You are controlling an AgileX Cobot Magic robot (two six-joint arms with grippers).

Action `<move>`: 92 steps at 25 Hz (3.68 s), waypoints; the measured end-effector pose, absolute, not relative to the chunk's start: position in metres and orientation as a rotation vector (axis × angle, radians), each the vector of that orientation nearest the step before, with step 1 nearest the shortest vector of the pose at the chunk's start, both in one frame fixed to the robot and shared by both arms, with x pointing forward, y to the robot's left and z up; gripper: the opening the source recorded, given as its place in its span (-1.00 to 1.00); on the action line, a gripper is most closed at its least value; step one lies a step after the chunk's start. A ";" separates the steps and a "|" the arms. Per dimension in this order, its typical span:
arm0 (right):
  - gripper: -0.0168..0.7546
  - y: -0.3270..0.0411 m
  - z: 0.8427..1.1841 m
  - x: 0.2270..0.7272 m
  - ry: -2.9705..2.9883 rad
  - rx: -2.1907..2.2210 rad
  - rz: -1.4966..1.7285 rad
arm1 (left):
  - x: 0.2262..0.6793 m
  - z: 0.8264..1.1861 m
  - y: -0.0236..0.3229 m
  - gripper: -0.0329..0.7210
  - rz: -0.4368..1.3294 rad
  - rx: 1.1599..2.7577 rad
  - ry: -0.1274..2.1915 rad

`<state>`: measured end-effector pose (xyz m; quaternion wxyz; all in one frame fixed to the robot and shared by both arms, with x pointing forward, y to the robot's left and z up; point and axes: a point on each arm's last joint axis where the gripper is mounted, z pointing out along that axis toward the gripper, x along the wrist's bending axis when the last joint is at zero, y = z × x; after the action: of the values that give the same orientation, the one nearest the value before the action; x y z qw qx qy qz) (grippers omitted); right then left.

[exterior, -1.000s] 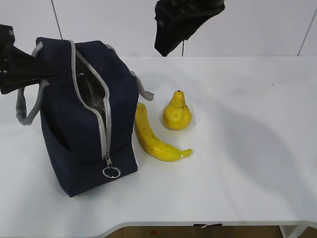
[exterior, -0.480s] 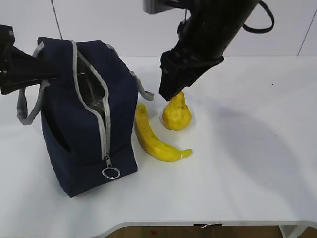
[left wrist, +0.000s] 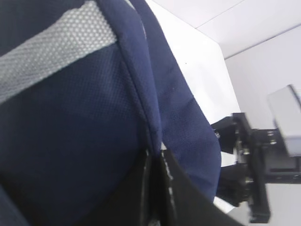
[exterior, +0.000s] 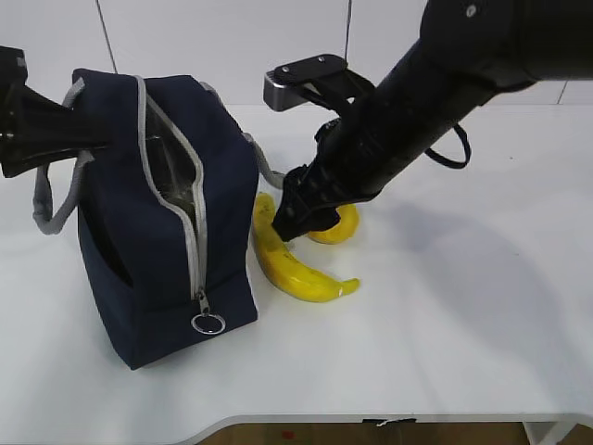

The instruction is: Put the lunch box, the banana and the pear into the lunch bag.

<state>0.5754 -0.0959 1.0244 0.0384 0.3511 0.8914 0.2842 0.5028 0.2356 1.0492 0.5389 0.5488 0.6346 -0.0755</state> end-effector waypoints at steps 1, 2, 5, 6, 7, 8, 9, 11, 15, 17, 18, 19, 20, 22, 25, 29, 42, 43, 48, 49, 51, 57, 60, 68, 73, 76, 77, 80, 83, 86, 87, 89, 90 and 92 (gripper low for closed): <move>0.35 -0.096 1.020 0.575 2.721 1.073 0.889 | 0.503 1.049 0.236 -0.91 -0.180 1.305 1.509; 0.35 -0.096 1.015 0.574 2.714 1.081 0.899 | 0.503 1.049 0.235 -0.91 -0.181 1.306 1.508; 0.34 -0.097 1.005 0.575 2.664 1.080 0.927 | 0.503 1.049 0.235 -0.91 -0.181 1.306 1.508; 0.34 -0.097 1.004 0.575 2.652 1.073 0.938 | 0.503 1.049 0.235 -0.91 -0.181 1.306 1.508; 0.34 -0.098 1.002 0.575 2.641 1.068 0.946 | 0.503 1.049 0.235 -0.91 -0.181 1.306 1.508; 0.34 -0.098 1.001 0.576 2.630 1.063 0.955 | 0.503 1.049 0.235 -0.91 -0.182 1.304 1.508; 0.34 -0.097 1.001 0.575 2.626 1.066 0.964 | 0.503 1.049 0.235 -0.91 -0.182 1.302 1.509; 0.34 -0.096 0.997 0.577 2.622 1.072 0.974 | 0.503 1.049 0.235 -0.91 -0.182 1.302 1.509; 0.34 -0.094 0.982 0.580 2.654 1.101 0.955 | 0.503 1.049 0.235 -0.91 -0.182 1.301 1.509; 0.34 -0.093 0.977 0.580 2.668 1.116 0.955 | 0.503 1.049 0.235 -0.91 -0.182 1.301 1.509; 0.34 -0.092 0.975 0.581 2.673 1.118 0.953 | 0.503 1.049 0.235 -0.91 -0.182 1.301 1.509; 0.34 -0.092 0.973 0.581 2.679 1.117 0.948 | 0.503 1.049 0.235 -0.91 -0.182 1.301 1.509; 0.34 -0.092 0.971 0.581 2.683 1.124 0.944 | 0.503 1.049 0.235 -0.91 -0.182 1.301 1.509; 0.34 -0.091 0.966 0.582 2.693 1.131 0.933 | 0.503 1.049 0.235 -0.91 -0.182 1.301 1.509; 0.34 -0.090 0.958 0.583 2.707 1.140 0.919 | 0.503 1.049 0.235 -0.91 -0.182 1.302 1.508; 0.34 -0.090 0.955 0.584 2.714 1.150 0.919 | 0.503 1.049 0.236 -0.91 -0.173 1.302 1.513; 0.34 -0.089 0.956 0.584 2.713 1.107 0.937 | 0.506 1.048 0.239 -0.91 -0.122 1.287 1.540; 0.34 -0.089 0.956 0.584 2.714 1.102 0.937 | 0.506 1.048 0.240 -0.91 -0.120 1.286 1.541; 0.34 -0.088 0.944 0.586 2.738 1.091 0.909 | 0.506 1.048 0.240 -0.91 -0.120 1.286 1.542; 0.34 -0.088 0.940 0.587 2.747 1.088 0.899 | 0.506 1.048 0.240 -0.91 -0.118 1.285 1.543; 0.34 -0.088 0.934 0.587 2.759 1.083 0.885 | 0.506 1.048 0.240 -0.91 -0.118 1.285 1.543; 0.34 -0.087 0.924 0.590 2.754 1.101 0.879 | 0.506 1.048 0.240 -0.91 -0.118 1.285 1.543; 0.26 -0.086 0.924 0.591 2.739 1.128 0.898 | 0.506 1.048 0.240 -0.91 -0.118 1.285 1.543; -0.10 -0.086 0.924 0.592 2.716 1.139 0.906 | 0.506 1.048 0.240 -0.91 -0.118 1.287 1.542; -0.15 -0.086 0.924 0.593 2.713 1.145 0.909 | 0.506 1.048 0.240 -0.91 -0.118 1.287 1.542; -0.16 -0.086 0.924 0.593 2.713 1.145 0.909 | 0.506 1.048 0.240 -0.91 -0.118 1.287 1.542; -0.16 -0.086 0.924 0.592 2.715 1.147 0.910 | 0.506 1.048 0.240 -0.91 -0.118 1.287 1.542; -0.17 -0.086 0.924 0.590 2.760 1.121 0.886 | 0.506 1.048 0.240 -0.91 -0.117 1.288 1.542; -0.17 -0.086 0.923 0.587 2.802 1.104 0.868 | 0.506 1.048 0.240 -0.91 -0.117 1.289 1.542; -0.17 -0.086 0.923 0.586 2.819 1.094 0.858 | 0.506 1.048 0.240 -0.91 -0.117 1.289 1.542; -0.17 -0.086 0.923 0.586 2.826 1.087 0.850 | 0.506 1.048 0.240 -0.91 -0.117 1.289 1.542; -0.17 -0.090 0.924 0.586 2.832 1.086 0.823 | 0.506 1.048 0.240 -0.91 -0.117 1.289 1.542; -0.17 -0.092 0.925 0.586 2.836 1.086 0.803 | 0.506 1.048 0.240 -0.91 -0.117 1.289 1.542; -0.17 -0.097 0.928 0.586 2.836 1.099 0.772 | 0.506 1.048 0.240 -0.91 -0.117 1.289 1.542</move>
<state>0.5861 -0.0966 0.9279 0.0017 0.3502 0.9038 0.2461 0.5063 0.2397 1.0477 0.5346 0.5412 0.6473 -0.0489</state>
